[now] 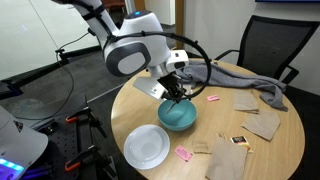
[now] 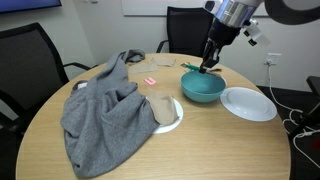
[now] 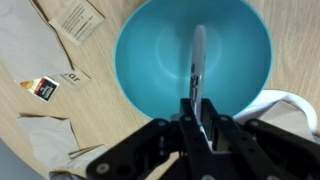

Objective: Put the marker in the bowl

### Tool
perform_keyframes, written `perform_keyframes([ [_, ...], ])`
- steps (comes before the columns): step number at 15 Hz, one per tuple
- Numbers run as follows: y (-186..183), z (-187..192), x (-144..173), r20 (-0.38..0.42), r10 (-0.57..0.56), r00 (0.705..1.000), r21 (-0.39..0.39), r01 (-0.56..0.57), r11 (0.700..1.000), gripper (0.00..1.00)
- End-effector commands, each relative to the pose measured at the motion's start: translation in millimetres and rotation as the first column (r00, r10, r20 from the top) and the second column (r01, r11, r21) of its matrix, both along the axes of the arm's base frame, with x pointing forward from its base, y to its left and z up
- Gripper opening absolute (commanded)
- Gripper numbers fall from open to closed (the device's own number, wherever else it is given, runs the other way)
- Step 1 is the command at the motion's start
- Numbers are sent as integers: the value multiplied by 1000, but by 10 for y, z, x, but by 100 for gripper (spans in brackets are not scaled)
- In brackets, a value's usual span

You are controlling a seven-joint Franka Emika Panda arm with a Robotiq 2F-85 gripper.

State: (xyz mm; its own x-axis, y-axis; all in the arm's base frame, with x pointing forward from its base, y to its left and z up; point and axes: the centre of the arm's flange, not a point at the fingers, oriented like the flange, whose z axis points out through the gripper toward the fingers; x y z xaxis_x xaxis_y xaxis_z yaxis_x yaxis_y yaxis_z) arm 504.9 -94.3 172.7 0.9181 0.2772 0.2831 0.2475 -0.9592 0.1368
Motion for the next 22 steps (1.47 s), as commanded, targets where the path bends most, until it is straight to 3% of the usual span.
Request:
perform_keyframes([
  [1, -53, -229, 152, 26, -1, 1000, 9, 1, 1000, 4],
  [3, -51, -313, 205, 16, 6, 1000, 9, -6, 1000, 5],
  [4, -41, -342, 231, 11, 7, 1000, 9, -7, 1000, 39],
  [5, -43, -358, 255, 9, 10, 1000, 10, -10, 1000, 40],
  [13, 98, -22, 138, 31, 13, 999, -8, -13, 1000, 99],
  [18, 282, 402, -30, 28, 12, 1000, -1, -12, 1000, 100],
  [22, 441, 801, -169, -90, -6, 996, 13, 7, 1000, 100],
])
